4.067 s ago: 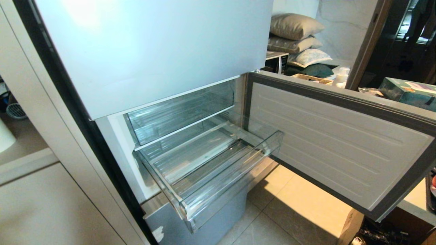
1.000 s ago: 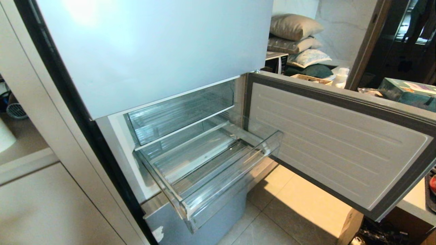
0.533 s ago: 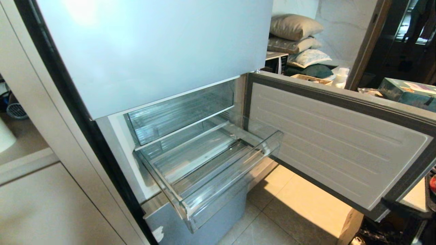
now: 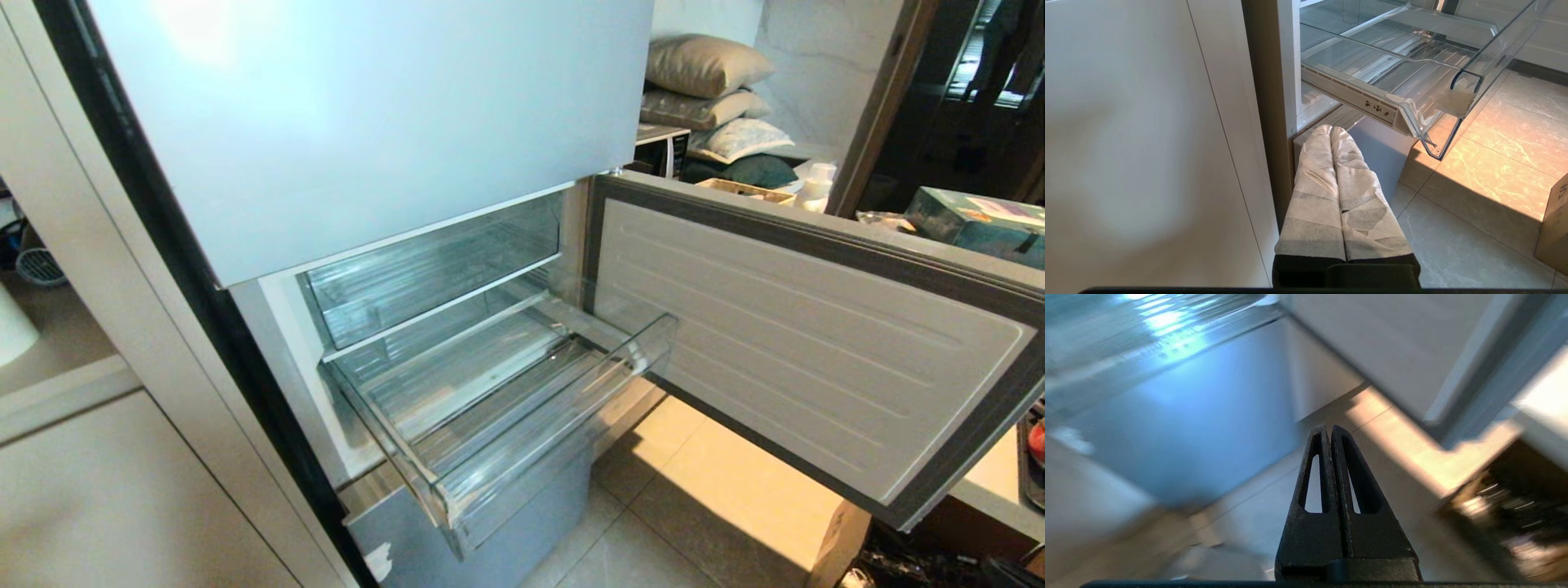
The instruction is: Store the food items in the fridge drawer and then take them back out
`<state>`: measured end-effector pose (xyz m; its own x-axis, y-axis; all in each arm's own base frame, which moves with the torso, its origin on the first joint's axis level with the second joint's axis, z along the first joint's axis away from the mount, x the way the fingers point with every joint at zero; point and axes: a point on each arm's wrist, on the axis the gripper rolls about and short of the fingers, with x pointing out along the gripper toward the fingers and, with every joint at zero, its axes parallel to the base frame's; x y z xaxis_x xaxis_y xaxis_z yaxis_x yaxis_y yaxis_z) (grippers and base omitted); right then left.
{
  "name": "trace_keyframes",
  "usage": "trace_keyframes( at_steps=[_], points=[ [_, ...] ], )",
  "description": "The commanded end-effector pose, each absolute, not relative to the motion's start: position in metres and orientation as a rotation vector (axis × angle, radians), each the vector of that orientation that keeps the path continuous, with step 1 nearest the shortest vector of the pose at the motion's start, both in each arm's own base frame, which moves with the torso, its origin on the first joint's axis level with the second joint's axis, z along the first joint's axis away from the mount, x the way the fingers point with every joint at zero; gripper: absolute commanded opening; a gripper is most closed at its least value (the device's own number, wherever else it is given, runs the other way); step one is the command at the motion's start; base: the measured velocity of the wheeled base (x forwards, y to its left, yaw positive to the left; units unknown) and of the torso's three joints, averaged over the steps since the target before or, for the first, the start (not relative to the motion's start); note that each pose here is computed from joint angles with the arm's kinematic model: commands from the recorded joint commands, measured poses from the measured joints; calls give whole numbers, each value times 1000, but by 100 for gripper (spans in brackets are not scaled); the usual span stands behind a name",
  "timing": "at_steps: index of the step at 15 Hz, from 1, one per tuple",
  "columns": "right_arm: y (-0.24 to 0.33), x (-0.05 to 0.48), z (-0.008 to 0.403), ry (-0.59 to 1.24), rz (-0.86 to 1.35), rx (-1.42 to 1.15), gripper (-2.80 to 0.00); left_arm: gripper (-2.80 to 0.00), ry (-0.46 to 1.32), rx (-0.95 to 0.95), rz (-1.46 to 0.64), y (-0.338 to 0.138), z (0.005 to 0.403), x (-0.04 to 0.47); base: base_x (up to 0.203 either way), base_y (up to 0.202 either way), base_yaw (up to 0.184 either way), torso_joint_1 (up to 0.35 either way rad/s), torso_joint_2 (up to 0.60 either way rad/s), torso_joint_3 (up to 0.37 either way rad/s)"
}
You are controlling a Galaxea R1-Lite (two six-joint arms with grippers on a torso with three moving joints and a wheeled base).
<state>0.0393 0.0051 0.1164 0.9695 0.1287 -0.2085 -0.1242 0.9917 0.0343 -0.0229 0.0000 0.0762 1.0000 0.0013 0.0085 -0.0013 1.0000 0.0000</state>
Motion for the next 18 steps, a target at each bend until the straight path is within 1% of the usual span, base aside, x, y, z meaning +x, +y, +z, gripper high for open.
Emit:
trace_keyframes(
  at_steps=[1,3,6,17,18],
  points=[
    [0,-8,99,3,81,-50,-280,-280,-6,0,2,0,76,-23,0,0,0,0,0,0],
    [0,-22,86,-56,45,-73,-280,-280,-6,0,2,0,76,-23,0,0,0,0,0,0],
    [-1,-23,76,-3,-29,33,-280,-280,-6,0,2,0,76,-23,0,0,0,0,0,0],
    [-1,-23,76,-2,-32,43,-280,-280,-6,0,2,0,76,-23,0,0,0,0,0,0],
    [-1,-23,76,-2,-34,41,-280,-280,-6,0,2,0,76,-23,8,-9,97,3,2,2]
  ],
)
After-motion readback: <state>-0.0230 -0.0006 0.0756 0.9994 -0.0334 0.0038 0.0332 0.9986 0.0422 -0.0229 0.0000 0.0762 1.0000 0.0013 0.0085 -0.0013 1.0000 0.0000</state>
